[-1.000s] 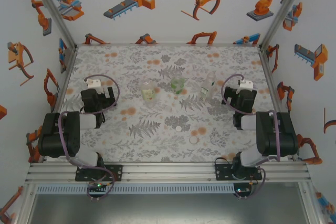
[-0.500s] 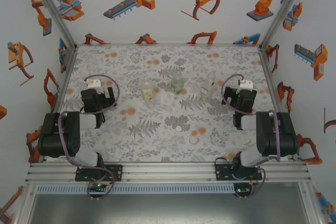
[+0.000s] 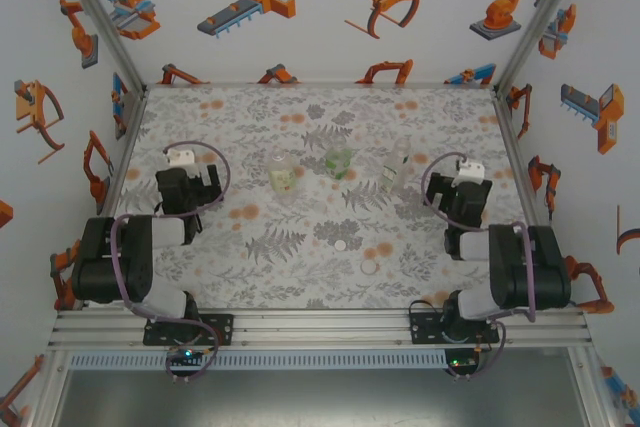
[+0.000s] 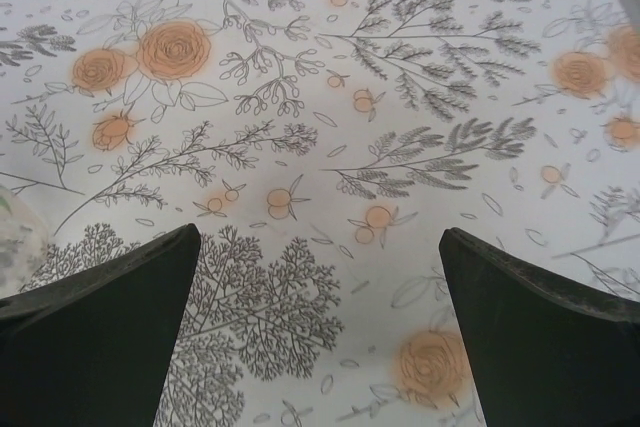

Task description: Screw on the bottle caps

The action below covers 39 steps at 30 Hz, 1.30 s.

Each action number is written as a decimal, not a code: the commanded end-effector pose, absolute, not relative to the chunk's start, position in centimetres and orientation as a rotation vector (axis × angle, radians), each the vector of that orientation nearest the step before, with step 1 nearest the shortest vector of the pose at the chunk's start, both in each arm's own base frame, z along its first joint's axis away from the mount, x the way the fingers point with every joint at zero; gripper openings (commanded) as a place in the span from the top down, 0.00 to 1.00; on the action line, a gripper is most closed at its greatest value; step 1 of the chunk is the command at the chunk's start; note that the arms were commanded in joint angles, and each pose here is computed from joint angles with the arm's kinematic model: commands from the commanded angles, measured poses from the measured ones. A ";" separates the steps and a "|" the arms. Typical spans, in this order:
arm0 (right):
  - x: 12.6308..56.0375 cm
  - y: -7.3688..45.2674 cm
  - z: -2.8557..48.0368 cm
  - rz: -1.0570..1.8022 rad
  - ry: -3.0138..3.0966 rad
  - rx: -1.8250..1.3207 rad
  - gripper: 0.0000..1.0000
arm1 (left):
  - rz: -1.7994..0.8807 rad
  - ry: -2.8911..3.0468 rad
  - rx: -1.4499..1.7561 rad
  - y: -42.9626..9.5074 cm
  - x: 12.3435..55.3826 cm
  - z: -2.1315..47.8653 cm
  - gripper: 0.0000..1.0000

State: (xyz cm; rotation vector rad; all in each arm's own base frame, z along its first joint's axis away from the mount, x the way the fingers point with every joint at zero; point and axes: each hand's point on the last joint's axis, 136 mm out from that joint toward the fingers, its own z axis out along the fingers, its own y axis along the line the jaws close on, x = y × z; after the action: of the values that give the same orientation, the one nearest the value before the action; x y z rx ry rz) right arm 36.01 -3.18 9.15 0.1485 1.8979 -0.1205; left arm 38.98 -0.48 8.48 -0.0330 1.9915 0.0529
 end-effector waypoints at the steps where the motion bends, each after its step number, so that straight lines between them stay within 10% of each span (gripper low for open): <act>1: 35.8 -3.9 13.2 -0.145 1.785 0.195 0.02 | 0.160 1.944 -0.014 -0.6 39.3 11.0 0.03; 22: 28.5 0.1 18.1 0.241 2.131 0.393 0.27 | -0.050 2.029 -0.418 -0.3 31.4 21.0 0.03; 39: 31.0 7.8 22.9 0.542 1.876 -0.071 0.30 | -0.317 2.024 0.098 -6.5 26.8 26.9 0.03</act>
State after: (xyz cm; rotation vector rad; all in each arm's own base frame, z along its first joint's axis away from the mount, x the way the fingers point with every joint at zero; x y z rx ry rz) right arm 29.48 6.46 19.96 0.0481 2.0597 0.5010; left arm 27.62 -5.69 28.33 -0.0119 1.9884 -0.3127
